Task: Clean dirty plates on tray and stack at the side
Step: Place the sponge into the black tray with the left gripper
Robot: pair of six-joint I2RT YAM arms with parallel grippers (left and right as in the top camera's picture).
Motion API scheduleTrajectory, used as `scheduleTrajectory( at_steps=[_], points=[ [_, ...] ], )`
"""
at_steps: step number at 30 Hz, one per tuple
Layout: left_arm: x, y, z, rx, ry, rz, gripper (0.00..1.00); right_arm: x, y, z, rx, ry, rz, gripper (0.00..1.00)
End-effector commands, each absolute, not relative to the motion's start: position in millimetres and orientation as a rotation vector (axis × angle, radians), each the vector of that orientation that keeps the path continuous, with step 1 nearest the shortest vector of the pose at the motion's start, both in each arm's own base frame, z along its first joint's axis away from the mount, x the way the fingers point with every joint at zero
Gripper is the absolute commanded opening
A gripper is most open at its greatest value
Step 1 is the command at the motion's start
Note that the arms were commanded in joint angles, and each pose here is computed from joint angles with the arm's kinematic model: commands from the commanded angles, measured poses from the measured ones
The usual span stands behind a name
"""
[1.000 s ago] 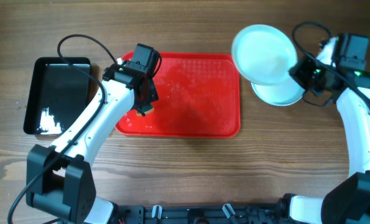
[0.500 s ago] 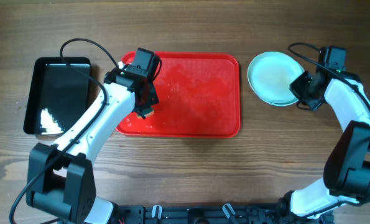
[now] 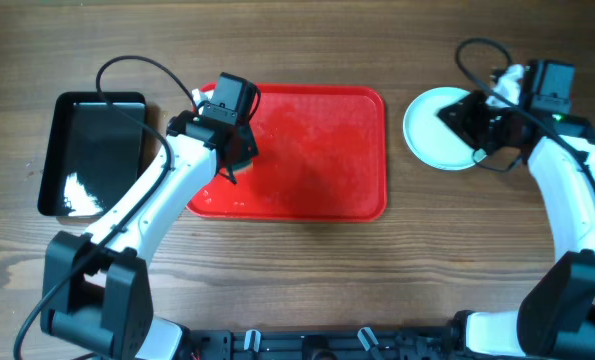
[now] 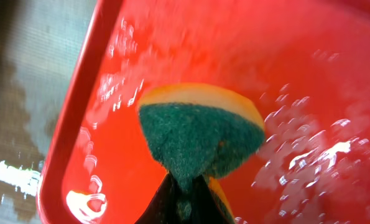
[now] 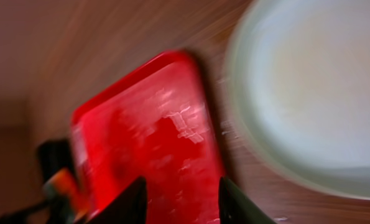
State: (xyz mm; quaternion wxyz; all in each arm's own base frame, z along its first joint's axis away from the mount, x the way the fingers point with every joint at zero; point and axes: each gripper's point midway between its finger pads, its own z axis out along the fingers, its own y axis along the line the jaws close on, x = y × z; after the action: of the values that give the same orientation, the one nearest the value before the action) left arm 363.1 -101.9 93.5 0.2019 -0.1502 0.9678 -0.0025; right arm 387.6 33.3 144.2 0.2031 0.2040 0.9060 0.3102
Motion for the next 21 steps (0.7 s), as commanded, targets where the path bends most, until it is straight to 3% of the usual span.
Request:
scheduleTrajectory(
  at_steps=[1, 2, 8, 15, 16, 18, 19, 21],
  points=[
    [378.7, -73.3, 127.3, -0.480, 2.581, -0.041, 0.04, 368.5, 111.5, 159.5, 0.283, 2.576, 1.087, 0.92],
    [383.9, -42.1, 128.4, -0.588, 2.554, -0.015, 0.04, 360.1, 132.0, 152.7, 0.230, 2.621, 1.069, 1.00],
    [374.5, 114.7, 108.0, -1.172, 2.392, 0.106, 0.04, 324.4, 211.4, 125.8, -0.099, 2.732, 0.712, 1.00],
    [364.7, 171.4, 64.1, -1.351, 2.378, 0.171, 0.08, 305.0, 243.9, 125.6, -0.242, 2.725, 0.706, 1.00],
    [366.2, 172.6, 60.6, -1.329, 2.392, 0.178, 0.13, 304.6, 243.7, 125.4, -0.242, 2.727, 0.706, 1.00],
    [366.4, 172.8, 53.3, -1.312, 2.418, 0.186, 0.56, 303.6, 243.1, 124.7, -0.241, 2.733, 0.704, 1.00],
    [366.6, 172.8, 53.3, -1.312, 2.418, 0.186, 0.70, 303.7, 243.1, 124.7, -0.241, 2.733, 0.704, 1.00],
    [367.6, 171.1, 54.8, -1.308, 2.417, 0.170, 0.77, 303.4, 243.0, 124.5, -0.241, 2.734, 0.703, 1.00]
  ],
)
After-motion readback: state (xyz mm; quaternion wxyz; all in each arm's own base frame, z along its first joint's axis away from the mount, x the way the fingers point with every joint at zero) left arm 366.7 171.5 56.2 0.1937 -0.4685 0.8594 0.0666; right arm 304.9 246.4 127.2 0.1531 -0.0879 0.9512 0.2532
